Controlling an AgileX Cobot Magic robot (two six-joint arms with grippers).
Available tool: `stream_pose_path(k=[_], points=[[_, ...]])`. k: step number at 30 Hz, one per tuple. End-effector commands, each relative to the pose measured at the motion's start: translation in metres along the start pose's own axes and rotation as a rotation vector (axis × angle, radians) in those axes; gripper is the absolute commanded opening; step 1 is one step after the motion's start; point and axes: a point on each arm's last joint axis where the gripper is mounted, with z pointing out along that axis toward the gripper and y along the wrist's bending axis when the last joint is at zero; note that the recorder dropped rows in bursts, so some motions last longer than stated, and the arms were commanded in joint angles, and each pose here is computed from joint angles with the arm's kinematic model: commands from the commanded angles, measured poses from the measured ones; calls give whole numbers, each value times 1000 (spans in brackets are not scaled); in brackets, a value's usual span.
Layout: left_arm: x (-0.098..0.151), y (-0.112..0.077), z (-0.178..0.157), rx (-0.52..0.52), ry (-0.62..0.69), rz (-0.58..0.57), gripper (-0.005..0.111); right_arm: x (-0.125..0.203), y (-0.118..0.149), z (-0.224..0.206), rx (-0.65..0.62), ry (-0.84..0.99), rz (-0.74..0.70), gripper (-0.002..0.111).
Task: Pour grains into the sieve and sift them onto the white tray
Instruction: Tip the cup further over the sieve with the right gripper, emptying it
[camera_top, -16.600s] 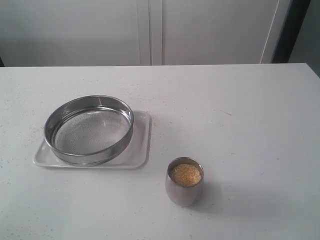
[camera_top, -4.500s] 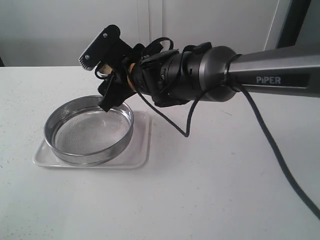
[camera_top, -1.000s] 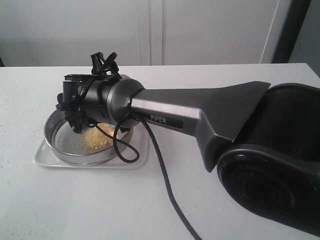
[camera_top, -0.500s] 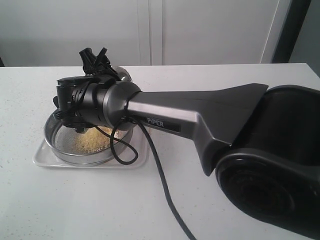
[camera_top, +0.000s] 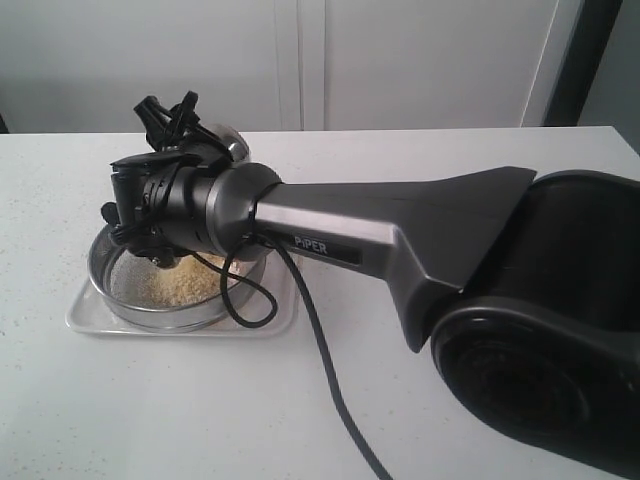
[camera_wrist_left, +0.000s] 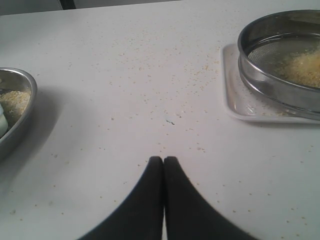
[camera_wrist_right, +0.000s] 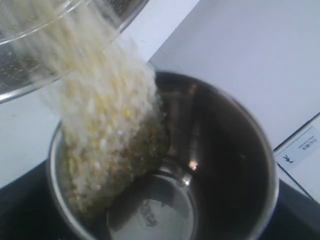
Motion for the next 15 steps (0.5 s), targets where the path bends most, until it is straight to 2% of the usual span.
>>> stream_pose_path(k=[1, 6, 15], points=[[1, -1, 0, 11, -5, -8, 0, 5, -12, -3, 99, 39, -99, 0], [1, -1, 0, 11, -5, -8, 0, 8, -16, -4, 134, 69, -143, 0], [1, -1, 0, 11, -5, -8, 0, 2, -4, 1, 99, 56, -228, 0]])
